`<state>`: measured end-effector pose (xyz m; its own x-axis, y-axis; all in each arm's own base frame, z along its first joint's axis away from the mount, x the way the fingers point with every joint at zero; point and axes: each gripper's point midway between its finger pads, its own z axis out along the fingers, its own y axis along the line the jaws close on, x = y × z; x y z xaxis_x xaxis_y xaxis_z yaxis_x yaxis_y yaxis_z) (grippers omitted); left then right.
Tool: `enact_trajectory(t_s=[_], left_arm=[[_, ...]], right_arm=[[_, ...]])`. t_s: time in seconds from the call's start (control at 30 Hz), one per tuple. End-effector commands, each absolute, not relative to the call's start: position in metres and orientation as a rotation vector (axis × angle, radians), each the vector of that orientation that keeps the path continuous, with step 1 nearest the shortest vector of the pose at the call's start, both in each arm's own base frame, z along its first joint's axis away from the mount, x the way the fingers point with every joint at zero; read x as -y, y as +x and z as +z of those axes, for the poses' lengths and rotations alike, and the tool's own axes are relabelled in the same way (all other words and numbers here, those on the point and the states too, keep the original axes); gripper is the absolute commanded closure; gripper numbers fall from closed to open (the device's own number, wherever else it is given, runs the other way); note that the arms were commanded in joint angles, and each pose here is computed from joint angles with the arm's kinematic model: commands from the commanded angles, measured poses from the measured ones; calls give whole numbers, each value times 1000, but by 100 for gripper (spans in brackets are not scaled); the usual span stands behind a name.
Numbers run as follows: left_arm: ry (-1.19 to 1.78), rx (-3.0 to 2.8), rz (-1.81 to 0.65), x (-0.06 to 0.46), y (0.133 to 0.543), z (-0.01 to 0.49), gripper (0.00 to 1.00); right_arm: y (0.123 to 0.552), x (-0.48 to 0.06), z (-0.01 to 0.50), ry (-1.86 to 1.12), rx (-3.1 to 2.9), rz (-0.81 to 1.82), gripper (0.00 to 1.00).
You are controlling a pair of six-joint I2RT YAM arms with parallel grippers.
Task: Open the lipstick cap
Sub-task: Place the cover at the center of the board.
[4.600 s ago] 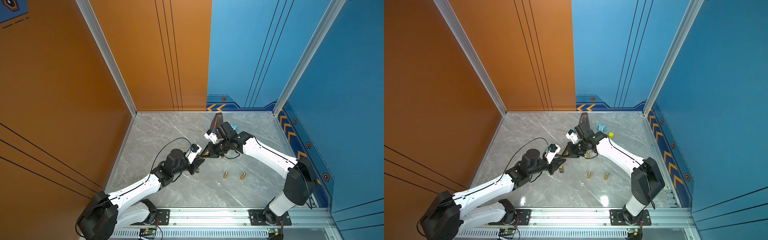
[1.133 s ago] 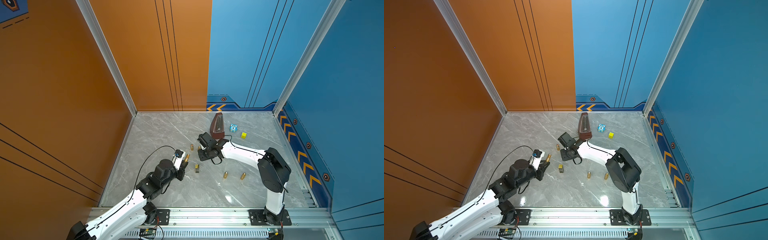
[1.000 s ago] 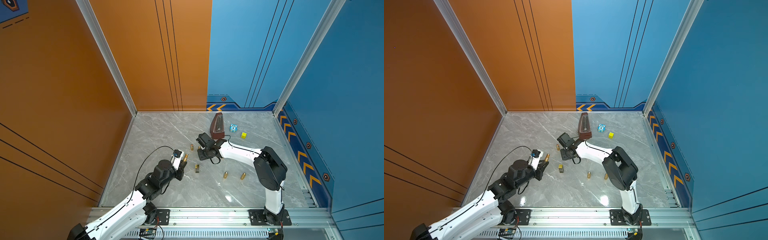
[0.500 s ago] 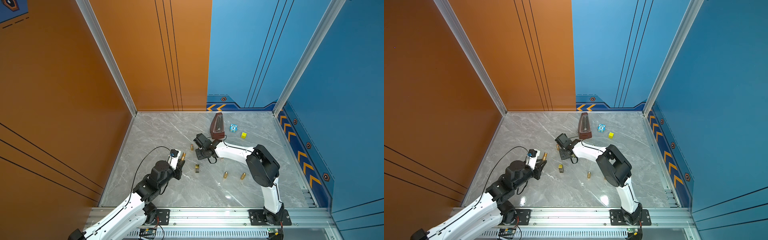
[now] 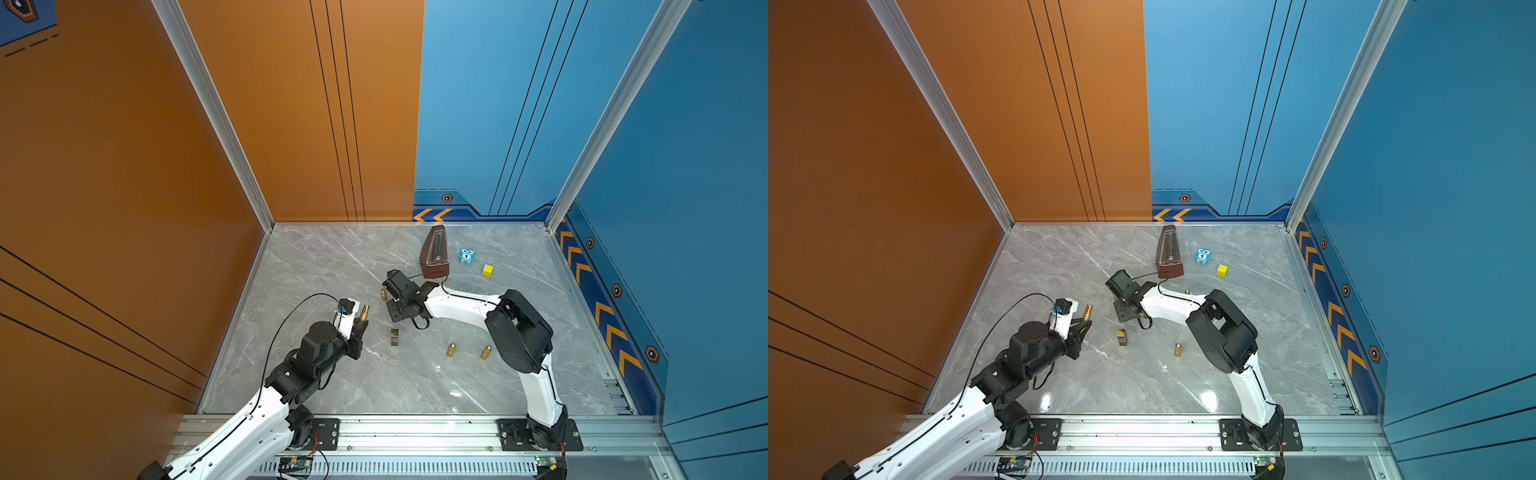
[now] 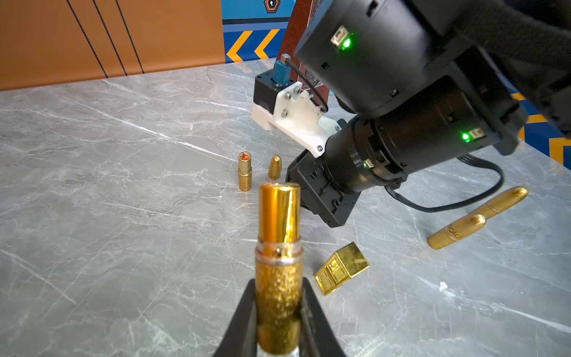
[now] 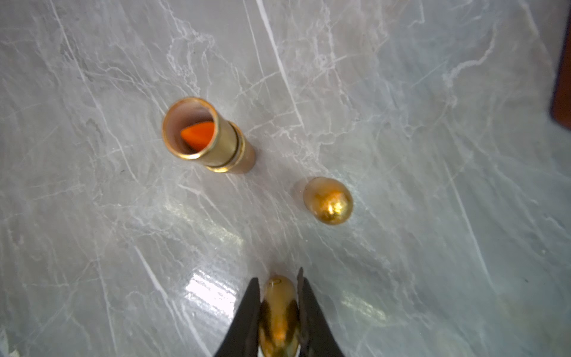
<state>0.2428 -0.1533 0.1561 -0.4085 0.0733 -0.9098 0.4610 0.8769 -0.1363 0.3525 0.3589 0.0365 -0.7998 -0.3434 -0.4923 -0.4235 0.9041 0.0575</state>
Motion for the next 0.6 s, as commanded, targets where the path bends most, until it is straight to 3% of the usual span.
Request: enact_trajectory(t_s=[0.0,0.47,0.57], left_arm=[[365,-1949,-456,151,245,157,100],[363,-1936,-473,153,246,161,100],[364,-1938,-473,153,247,162,100]], right_arm=[[349,-356,25,-591,-2591,175,83],[347,-362,38,-591,-2580,234,65],[347,-361,63,-573,-2550,271,61]])
